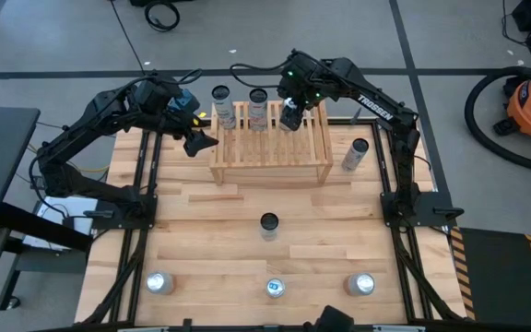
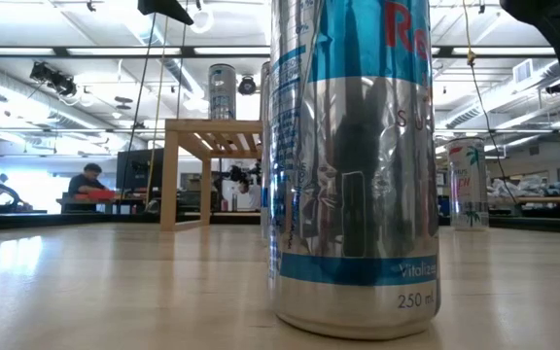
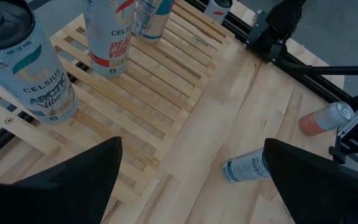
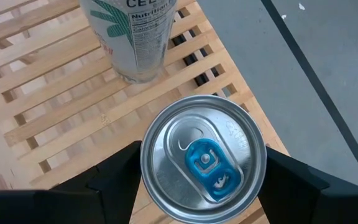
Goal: Place canned beverage on shelf
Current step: Put the blue soda can on the shelf aligned with the other blue soda can
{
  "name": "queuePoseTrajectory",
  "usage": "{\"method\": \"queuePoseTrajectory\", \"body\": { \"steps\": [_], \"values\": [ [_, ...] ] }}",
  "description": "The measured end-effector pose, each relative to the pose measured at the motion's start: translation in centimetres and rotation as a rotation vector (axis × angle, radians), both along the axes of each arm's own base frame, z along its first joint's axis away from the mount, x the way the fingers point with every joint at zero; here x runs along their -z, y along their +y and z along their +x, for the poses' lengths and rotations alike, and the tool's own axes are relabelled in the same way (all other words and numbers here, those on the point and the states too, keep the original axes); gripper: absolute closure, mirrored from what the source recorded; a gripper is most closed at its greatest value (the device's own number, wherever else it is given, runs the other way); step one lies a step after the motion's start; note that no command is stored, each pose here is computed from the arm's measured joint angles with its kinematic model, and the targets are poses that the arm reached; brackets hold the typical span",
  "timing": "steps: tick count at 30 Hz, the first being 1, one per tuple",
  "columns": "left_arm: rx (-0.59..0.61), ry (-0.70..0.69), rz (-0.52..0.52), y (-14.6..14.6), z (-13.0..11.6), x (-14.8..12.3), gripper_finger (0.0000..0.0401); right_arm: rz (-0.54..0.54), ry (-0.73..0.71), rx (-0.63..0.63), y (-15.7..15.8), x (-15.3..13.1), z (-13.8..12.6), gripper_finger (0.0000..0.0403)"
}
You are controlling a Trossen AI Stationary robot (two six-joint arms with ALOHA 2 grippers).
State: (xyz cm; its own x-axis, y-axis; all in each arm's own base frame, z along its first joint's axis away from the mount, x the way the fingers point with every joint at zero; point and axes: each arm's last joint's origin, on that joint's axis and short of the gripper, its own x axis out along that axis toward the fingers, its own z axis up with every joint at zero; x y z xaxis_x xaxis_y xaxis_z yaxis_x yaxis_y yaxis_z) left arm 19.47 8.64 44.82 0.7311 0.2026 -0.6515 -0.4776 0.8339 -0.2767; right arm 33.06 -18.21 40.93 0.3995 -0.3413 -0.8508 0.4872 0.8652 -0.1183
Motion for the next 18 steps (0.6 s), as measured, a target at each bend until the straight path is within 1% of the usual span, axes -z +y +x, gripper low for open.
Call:
{"method": "queuePoseTrajectory", "body": {
  "steps": [15, 18],
  "values": [
    [0.0, 0.0, 0.0, 0.0, 0.0, 0.0, 0.0008, 0.009, 0.0, -0.003, 0.04, 0.04, 0.0, 0.0119],
    [0.0, 0.001, -0.001, -0.01, 0.0, 0.01, 0.0008, 0.018, 0.008, 0.003, -0.01, 0.42, 0.09, 0.0119]
  ]
}}
